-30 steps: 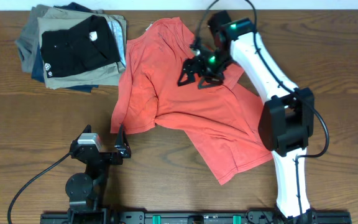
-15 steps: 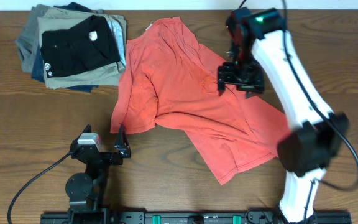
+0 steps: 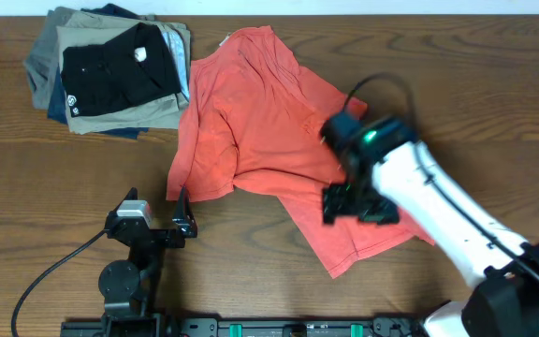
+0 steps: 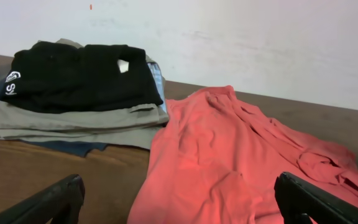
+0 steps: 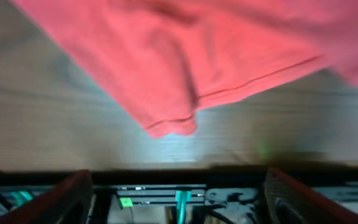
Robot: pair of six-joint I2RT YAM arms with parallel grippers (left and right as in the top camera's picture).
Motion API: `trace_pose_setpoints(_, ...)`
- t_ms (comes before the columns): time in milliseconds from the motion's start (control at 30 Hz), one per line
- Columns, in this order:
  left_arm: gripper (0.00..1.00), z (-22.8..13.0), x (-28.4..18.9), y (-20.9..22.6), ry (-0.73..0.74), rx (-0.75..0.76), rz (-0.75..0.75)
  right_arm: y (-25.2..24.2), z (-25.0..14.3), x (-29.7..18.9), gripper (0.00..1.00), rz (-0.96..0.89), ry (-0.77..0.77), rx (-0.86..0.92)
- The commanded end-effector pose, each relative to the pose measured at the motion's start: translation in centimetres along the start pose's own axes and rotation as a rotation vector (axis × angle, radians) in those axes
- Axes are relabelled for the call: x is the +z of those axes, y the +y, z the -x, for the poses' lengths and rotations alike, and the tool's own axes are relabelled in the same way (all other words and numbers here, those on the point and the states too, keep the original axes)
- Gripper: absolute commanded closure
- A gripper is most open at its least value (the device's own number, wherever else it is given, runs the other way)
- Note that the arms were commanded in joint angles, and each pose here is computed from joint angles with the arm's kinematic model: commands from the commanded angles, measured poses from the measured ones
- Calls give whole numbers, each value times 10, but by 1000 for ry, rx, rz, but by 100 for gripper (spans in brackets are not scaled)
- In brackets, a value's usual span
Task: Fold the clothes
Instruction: 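Grasp the shirt's lower right corner with the right gripper and pull toward front right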
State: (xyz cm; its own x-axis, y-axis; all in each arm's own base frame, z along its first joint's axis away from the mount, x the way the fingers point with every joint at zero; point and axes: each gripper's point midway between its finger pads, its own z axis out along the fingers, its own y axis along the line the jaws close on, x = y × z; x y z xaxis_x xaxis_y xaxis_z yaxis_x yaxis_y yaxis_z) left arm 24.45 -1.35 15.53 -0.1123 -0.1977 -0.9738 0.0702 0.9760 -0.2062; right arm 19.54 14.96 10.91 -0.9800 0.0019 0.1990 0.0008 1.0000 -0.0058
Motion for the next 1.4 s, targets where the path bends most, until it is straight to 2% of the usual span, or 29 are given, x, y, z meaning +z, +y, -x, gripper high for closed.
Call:
trace_pose_setpoints(0,2,-16,1,3,47,-1,3,28,-29,16,18,80,65,-67)
trace_pose_setpoints(233,2,-16,1,2,48,-1,3,48,-49,27,16,60,70,-38)
trace_pose_setpoints(467,2,-16,1,2,48,-1,3,32,-67,53,13,-37,112,129)
trace_pose_setpoints(600,2,-16,1,2,48,-1,3,22,-73,71,13,-61,132,164)
trace_pose_setpoints(800,2,-16,1,2,48,-1,3,30,-74,96,1,12,145,165)
trace_pose_setpoints(1000,2,-16,1,2,48,-1,3,22,-70,115,1,12,116,166)
trace_pose_setpoints(1133,2,-16,1,2,48,-1,3,21,-58,120,7,33,79,184)
trace_pose_setpoints(1367,2,-16,1,2,48,-1,3,12,-40,121,11,15,13,215)
